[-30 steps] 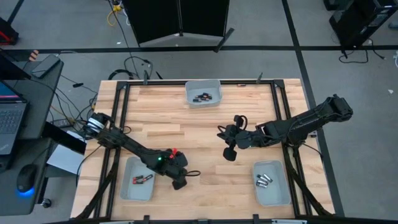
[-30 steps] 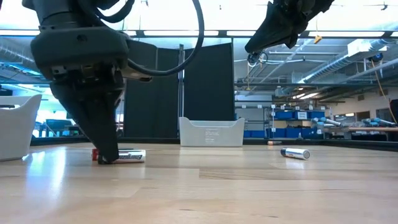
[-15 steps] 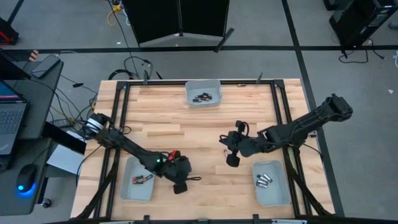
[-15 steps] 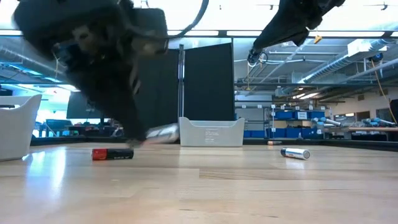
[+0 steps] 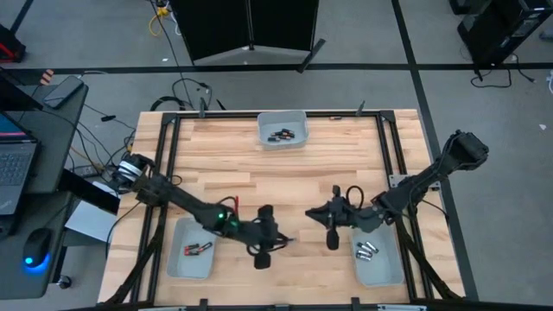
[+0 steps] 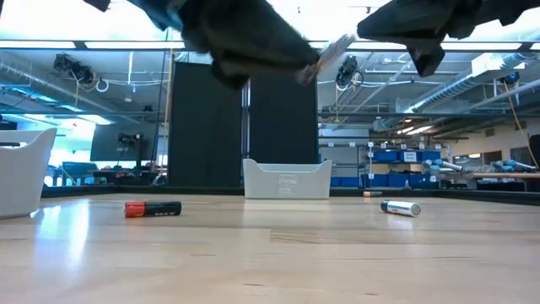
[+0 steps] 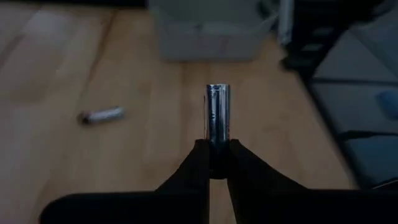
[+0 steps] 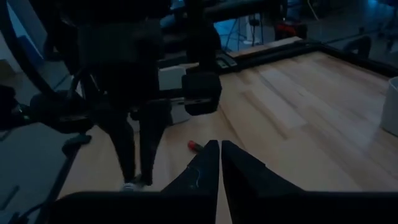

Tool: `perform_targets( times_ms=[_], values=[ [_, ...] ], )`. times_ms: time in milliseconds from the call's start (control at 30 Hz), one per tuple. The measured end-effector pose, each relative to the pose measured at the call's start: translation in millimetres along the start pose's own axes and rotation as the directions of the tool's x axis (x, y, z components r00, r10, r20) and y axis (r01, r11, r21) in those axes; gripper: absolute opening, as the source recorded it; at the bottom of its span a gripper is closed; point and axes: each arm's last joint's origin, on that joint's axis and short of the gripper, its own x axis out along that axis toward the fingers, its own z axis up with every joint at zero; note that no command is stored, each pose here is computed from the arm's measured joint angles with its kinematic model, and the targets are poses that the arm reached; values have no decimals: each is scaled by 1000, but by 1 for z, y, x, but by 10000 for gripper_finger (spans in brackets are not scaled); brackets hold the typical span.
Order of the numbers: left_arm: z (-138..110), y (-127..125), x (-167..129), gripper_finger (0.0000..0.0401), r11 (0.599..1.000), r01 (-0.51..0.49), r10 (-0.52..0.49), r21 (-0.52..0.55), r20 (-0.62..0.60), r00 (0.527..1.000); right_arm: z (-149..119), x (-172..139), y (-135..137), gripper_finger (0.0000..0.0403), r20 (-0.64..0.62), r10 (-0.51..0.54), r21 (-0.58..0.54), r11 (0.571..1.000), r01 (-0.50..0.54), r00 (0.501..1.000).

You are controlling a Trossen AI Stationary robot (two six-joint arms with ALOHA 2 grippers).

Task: Sort batteries
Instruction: Put the silver battery into the bottom right gray bin

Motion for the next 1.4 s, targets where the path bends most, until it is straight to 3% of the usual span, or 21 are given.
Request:
perform_targets(
  times_ms=[200, 300, 433, 800, 900, 967, 1167, 1267, 1400],
  values=[
    [4, 14, 2, 1, 992, 122, -121, 0, 154, 981, 3, -5, 9, 36, 33, 45, -30, 999, -44, 998],
    [-12, 28, -4, 1, 977, 208, -187, -50, 277, 943, 4, -7, 12, 40, 47, 59, -46, 997, -57, 997],
    [-35, 45, -17, 0, 956, 264, -195, -126, 397, 897, 4, -7, 11, 41, 46, 59, -49, 997, -56, 997],
    [-53, 52, -25, 2, 954, 270, -197, -127, 412, 889, 4, -5, 10, 41, 30, 79, -43, 996, -78, 996],
    [-53, 52, -25, 3, 950, 290, -221, -117, 406, 887, 2, -5, 12, 41, -32, 135, -32, 990, -136, 990],
    [-53, 51, -25, 3, 949, 293, -226, -114, 402, 887, 1, -5, 16, 41, -137, 148, -21, 988, -152, 979],
    [-56, 52, -24, 4, 957, 276, -223, -93, 375, 900, 16, -21, 34, 41, -495, 108, 21, 993, -112, 862],
    [-57, 54, -23, 5, 959, 266, -215, -96, 362, 907, 24, -30, 43, 41, -588, 157, 81, 987, -136, 793],
    [-57, 56, -22, 5, 962, 255, -205, -101, 352, 913, 14, -29, 56, 41, -701, 209, 144, 978, -152, 682]
  ],
)
